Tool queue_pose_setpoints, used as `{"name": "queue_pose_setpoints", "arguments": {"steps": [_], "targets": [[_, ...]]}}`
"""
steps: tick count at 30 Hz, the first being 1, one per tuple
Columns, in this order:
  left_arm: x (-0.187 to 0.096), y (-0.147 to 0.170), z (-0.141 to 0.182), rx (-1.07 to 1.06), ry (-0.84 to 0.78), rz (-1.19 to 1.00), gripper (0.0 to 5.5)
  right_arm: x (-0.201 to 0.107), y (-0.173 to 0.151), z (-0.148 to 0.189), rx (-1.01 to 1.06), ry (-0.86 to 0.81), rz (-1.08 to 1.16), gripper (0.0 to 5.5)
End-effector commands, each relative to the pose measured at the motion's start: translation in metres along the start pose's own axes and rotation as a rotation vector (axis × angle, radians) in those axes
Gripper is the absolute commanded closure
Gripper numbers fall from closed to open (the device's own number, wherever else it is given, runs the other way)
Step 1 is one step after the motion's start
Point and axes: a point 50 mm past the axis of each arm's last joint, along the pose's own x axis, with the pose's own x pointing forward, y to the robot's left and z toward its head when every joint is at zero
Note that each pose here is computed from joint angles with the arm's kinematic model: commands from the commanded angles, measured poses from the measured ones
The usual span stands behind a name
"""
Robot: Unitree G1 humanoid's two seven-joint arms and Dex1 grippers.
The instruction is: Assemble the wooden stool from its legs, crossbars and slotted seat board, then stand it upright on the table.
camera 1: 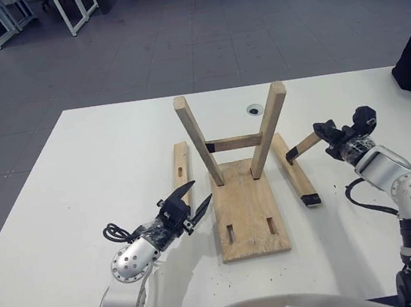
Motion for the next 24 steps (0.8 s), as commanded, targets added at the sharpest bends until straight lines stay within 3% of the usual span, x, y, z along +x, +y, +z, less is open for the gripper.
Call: {"name": "queue_pose_setpoints", "arguments": {"steps": [1,17,24], "targets": [[0.001,0.001,-0.001,0.003,0.006,0.019,2.84,-0.002,0.000,-0.009,-0.053,0.055,-0.023,5.08],[0.008,-0.016,0.000,0.032,0.007,0.054,2.84,-0.005,-0.016,-0.021,-0.356,0.280,-0.143,5.08],[0.007,-0.026,0.000,0.022,0.014,0.080,2.84,-0.010,-0.024,-0.028,-0.319,0.336,-0.256,5.08]]}}
